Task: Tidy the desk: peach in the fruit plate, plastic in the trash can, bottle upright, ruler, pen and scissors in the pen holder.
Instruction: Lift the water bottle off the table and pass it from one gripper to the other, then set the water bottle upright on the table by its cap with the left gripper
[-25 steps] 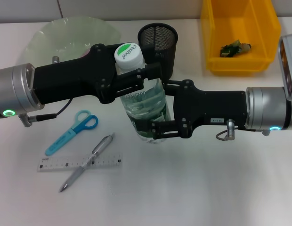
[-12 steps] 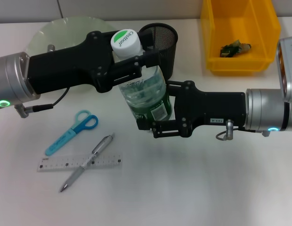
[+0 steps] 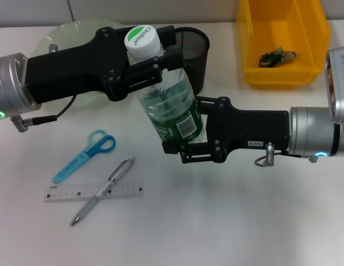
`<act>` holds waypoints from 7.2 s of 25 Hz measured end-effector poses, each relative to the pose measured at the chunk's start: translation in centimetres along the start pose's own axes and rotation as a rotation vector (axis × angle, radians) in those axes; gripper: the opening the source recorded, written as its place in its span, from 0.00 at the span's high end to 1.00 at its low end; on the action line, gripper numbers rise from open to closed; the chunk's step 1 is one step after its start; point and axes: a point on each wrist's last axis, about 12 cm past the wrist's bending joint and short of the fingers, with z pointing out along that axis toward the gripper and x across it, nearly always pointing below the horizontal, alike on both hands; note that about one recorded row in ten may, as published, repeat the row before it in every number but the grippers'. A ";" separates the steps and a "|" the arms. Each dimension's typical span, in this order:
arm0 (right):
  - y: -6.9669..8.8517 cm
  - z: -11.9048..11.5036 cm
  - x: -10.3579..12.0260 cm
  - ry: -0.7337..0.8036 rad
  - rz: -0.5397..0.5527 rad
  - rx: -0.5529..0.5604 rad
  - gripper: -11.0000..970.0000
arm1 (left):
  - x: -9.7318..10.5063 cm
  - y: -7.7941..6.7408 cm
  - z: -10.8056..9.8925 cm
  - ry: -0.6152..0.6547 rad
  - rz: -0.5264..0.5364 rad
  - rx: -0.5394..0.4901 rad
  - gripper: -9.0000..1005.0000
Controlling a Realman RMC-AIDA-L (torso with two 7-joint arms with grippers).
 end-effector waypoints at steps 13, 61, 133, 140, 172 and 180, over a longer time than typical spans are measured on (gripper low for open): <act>-0.2 0.0 0.4 0.014 0.013 0.019 0.19 | -0.9 0.2 -0.1 -0.019 0.015 -0.006 0.58; 1.5 -5.4 3.7 -0.163 0.090 0.249 0.19 | -0.2 2.4 -2.3 0.092 0.043 -0.287 0.58; 0.5 -3.7 3.4 -0.241 0.105 0.270 0.19 | 2.8 1.4 -8.6 0.104 0.066 -0.583 0.54; 0.4 -3.7 3.4 -0.241 0.104 0.269 0.19 | 3.7 1.3 -8.8 0.110 0.052 -0.601 0.53; 0.3 -3.4 3.3 -0.237 0.103 0.264 0.19 | 4.8 1.6 -9.3 0.123 0.034 -0.659 0.51; 0.3 -3.3 3.3 -0.237 0.101 0.262 0.19 | 4.9 1.6 -9.3 0.122 0.026 -0.661 0.51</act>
